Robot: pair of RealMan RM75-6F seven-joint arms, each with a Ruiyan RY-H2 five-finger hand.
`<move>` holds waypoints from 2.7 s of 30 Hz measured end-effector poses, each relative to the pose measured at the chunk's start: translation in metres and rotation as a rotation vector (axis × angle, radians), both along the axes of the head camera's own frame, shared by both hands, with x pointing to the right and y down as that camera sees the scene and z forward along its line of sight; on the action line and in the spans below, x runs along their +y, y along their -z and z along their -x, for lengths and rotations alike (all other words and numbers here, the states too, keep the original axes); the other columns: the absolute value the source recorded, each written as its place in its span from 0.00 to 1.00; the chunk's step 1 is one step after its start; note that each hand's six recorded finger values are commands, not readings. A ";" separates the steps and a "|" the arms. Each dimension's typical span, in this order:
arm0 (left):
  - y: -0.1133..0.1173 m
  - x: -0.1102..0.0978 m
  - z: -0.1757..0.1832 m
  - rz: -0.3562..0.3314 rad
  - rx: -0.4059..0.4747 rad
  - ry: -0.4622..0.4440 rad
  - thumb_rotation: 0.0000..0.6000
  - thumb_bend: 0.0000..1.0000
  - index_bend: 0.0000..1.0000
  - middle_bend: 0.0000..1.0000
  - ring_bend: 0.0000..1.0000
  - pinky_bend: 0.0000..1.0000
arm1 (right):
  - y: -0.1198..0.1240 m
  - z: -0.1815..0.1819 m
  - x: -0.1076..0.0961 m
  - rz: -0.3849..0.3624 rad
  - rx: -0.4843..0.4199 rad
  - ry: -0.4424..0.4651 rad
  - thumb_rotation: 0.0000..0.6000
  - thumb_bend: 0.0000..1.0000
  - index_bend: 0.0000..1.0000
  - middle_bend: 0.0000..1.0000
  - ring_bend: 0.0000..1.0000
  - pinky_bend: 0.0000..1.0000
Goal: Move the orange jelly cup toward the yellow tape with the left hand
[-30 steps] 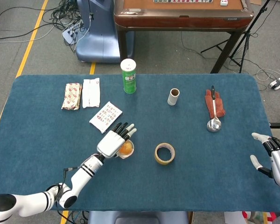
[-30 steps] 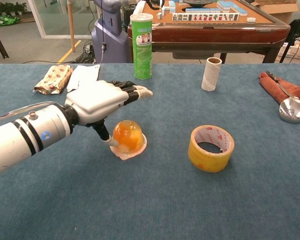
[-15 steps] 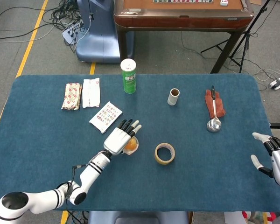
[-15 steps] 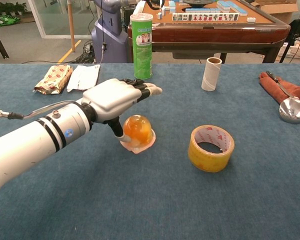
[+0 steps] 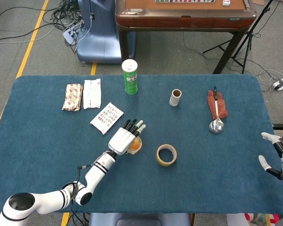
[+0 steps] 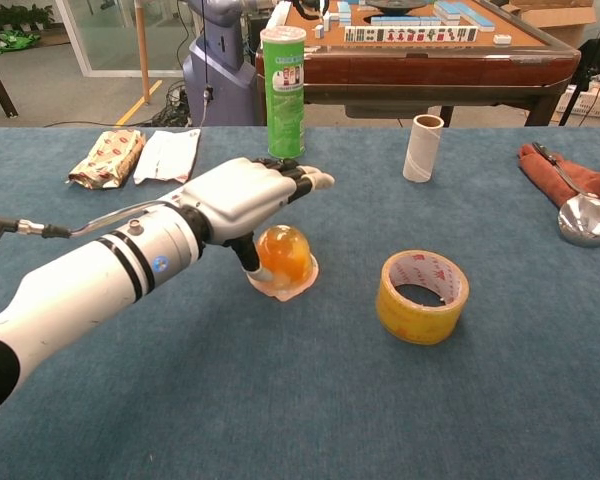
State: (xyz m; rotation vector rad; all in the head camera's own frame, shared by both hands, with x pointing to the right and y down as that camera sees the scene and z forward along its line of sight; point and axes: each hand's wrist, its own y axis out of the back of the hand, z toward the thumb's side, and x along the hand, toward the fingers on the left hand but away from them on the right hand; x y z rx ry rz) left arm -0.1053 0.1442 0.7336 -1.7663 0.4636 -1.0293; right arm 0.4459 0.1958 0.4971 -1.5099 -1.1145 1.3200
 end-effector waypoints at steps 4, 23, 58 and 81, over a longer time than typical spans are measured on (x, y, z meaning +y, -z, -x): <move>-0.001 -0.003 -0.006 -0.007 0.001 0.002 1.00 0.00 0.00 0.00 0.00 0.09 | 0.003 -0.002 0.000 -0.010 -0.004 -0.006 1.00 0.29 0.24 0.32 0.29 0.43; 0.001 -0.017 -0.002 -0.015 0.014 0.057 1.00 0.00 0.00 0.00 0.00 0.09 | 0.003 -0.005 -0.002 -0.012 0.004 -0.014 1.00 0.29 0.24 0.32 0.29 0.43; 0.136 0.067 0.256 -0.092 -0.266 0.272 1.00 0.00 0.08 0.16 0.19 0.43 | -0.025 0.008 0.002 0.113 0.078 0.048 1.00 0.30 0.26 0.32 0.29 0.43; 0.168 0.119 0.345 -0.130 -0.372 0.499 1.00 0.00 0.19 0.25 0.26 0.48 | -0.032 -0.002 0.002 0.132 0.229 -0.040 1.00 0.30 0.31 0.36 0.29 0.43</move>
